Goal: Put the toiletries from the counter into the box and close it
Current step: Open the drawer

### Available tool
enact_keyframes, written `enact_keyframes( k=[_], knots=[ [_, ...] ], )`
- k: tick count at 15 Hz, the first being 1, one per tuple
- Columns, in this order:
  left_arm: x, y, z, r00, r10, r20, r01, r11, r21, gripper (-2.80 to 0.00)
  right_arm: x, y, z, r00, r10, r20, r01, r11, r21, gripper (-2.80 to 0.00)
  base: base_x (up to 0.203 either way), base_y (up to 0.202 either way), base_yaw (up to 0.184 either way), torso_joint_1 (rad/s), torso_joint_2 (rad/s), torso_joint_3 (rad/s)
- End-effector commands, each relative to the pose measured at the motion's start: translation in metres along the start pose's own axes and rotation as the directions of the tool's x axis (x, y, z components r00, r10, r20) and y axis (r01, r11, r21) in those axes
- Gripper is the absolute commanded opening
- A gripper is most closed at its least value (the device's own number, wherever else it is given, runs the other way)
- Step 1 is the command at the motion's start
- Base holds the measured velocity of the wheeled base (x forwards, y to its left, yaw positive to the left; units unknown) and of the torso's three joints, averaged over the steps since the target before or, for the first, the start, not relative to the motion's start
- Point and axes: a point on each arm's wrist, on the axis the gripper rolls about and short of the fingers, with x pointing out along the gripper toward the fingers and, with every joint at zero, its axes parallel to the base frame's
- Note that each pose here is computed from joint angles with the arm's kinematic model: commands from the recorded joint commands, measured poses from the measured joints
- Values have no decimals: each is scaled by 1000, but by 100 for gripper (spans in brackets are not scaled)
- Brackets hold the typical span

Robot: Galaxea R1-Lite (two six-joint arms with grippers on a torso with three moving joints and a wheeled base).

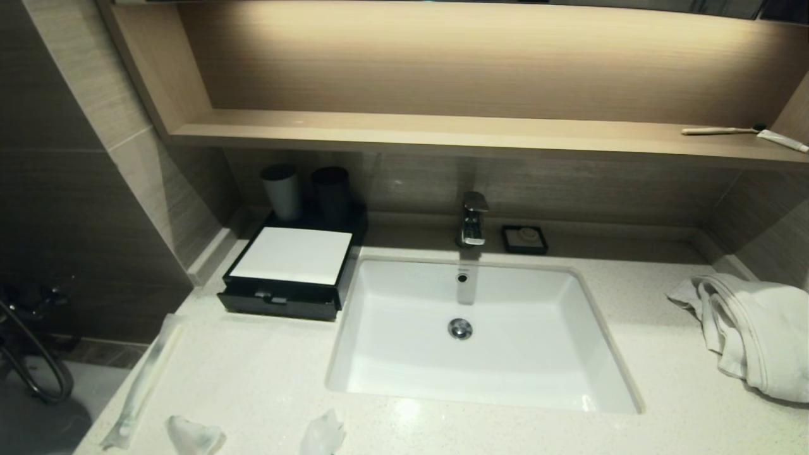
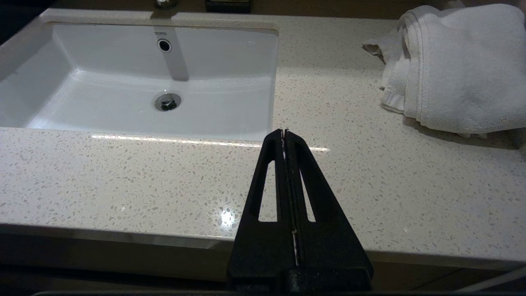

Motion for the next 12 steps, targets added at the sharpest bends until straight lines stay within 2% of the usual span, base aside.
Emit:
enact_keyframes(
  k=[1, 3, 7, 12],
  knots=[
    [0, 0, 0, 1000, 2, 0, -2, 1000, 1, -280, 0, 0, 0, 1000, 0, 1, 0, 1000, -1, -280, 0, 0, 0, 0, 0, 0],
    [-1, 0, 4, 1000, 3, 15, -3, 1000, 1, -280, 0, 0, 0, 1000, 0, 0, 0, 1000, 0, -280, 0, 0, 0, 0, 0, 0],
    [-10, 1, 27, 997, -7, 79, 6, 1000, 2, -280, 0, 0, 0, 1000, 0, 0, 0, 1000, -2, -280, 0, 0, 0, 0, 0, 0],
    [-25, 2, 49, 996, -6, 84, 6, 1000, 1, -280, 0, 0, 0, 1000, 0, 0, 0, 1000, -1, -280, 0, 0, 0, 0, 0, 0]
  ],
)
